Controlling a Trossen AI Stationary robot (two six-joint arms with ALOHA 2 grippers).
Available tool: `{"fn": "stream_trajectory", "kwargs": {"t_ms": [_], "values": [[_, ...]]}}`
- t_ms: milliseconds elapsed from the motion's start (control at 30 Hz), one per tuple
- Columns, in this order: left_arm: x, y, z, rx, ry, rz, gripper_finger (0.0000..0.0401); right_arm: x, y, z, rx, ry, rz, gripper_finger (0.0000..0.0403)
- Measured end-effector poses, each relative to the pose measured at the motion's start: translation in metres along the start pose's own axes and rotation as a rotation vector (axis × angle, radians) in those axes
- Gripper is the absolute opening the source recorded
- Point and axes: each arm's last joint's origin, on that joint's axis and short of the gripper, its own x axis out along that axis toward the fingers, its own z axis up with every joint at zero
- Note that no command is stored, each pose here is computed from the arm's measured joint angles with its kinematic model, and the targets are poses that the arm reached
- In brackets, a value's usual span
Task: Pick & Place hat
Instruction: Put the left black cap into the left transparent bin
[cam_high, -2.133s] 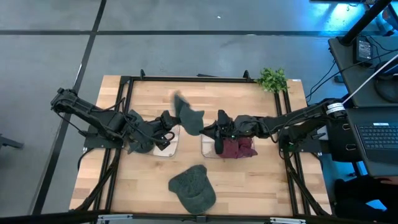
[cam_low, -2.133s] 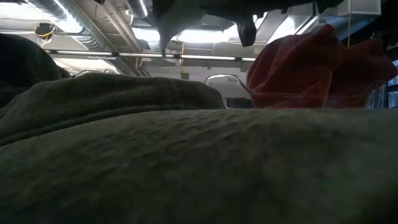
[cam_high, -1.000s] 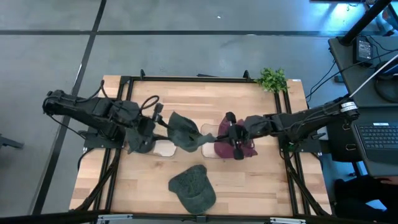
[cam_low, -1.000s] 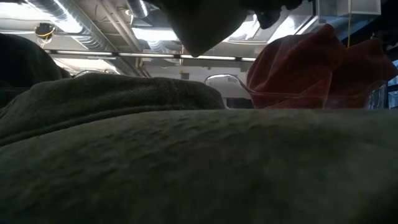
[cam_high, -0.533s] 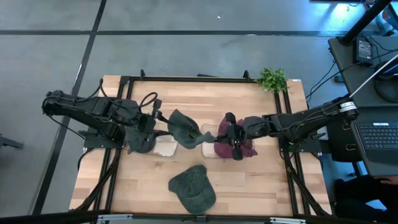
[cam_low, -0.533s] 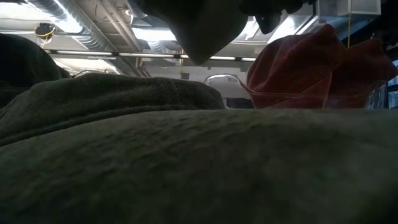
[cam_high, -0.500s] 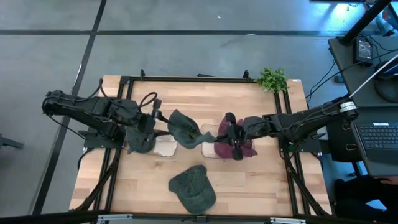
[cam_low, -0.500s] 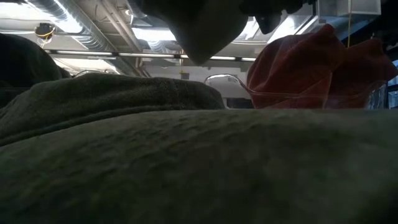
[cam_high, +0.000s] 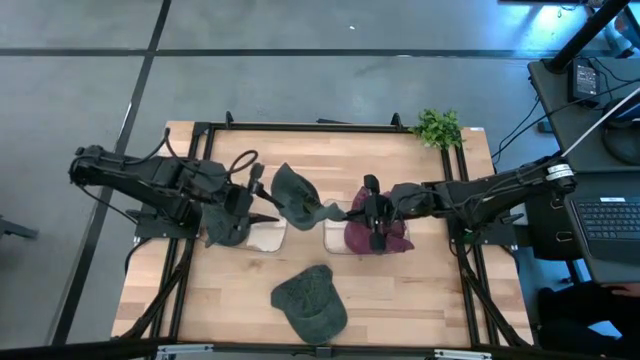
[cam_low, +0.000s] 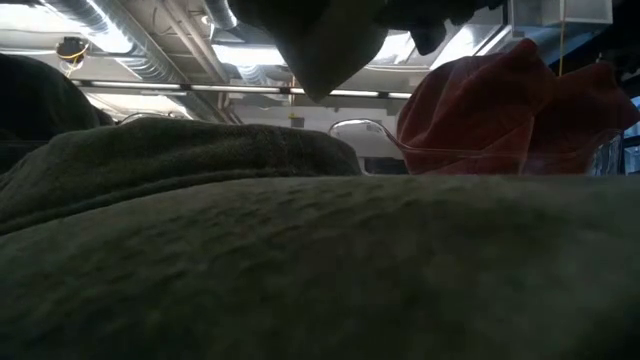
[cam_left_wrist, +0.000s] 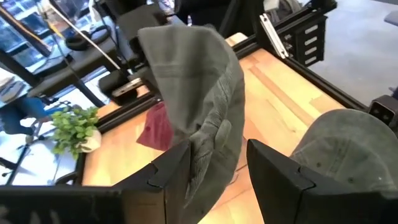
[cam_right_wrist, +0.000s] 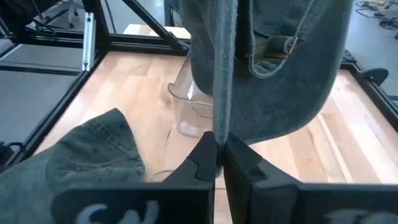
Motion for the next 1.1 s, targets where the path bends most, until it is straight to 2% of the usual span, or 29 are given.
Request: {"fn": "stream_trajectory", "kwargs": {"t_ms": [300, 400, 500, 800, 933, 1100], "values": [[0.016, -0.001, -0.001, 0.009, 0.016, -0.006, 0.0153, 0.0, -0.001, 0.0, 0.006, -0.002, -0.003, 0.0014], [0.016, 0.0, -0.001, 0.053, 0.035, 0.054, 0.0155, 0.0, -0.001, -0.002, 0.008, 0.015, -0.002, 0.0014], [0.016, 0.002, 0.0, 0.049, 0.039, 0.088, 0.0153, 0.0, -0.001, -0.003, 0.028, 0.028, -0.003, 0.0014], [0.018, 0.001, 0.0, 0.043, 0.033, 0.068, 0.0153, 0.0, -0.001, -0.003, 0.02, 0.027, -0.002, 0.0013], [0.018, 0.001, 0.0, 0.098, 0.035, 0.063, 0.0153, 0.0, -0.001, -0.003, 0.021, 0.027, -0.002, 0.0013], [0.018, 0.001, 0.0, 0.103, 0.034, 0.059, 0.0119, 0.0, -0.001, -0.003, 0.026, 0.027, -0.003, 0.0013]]}}
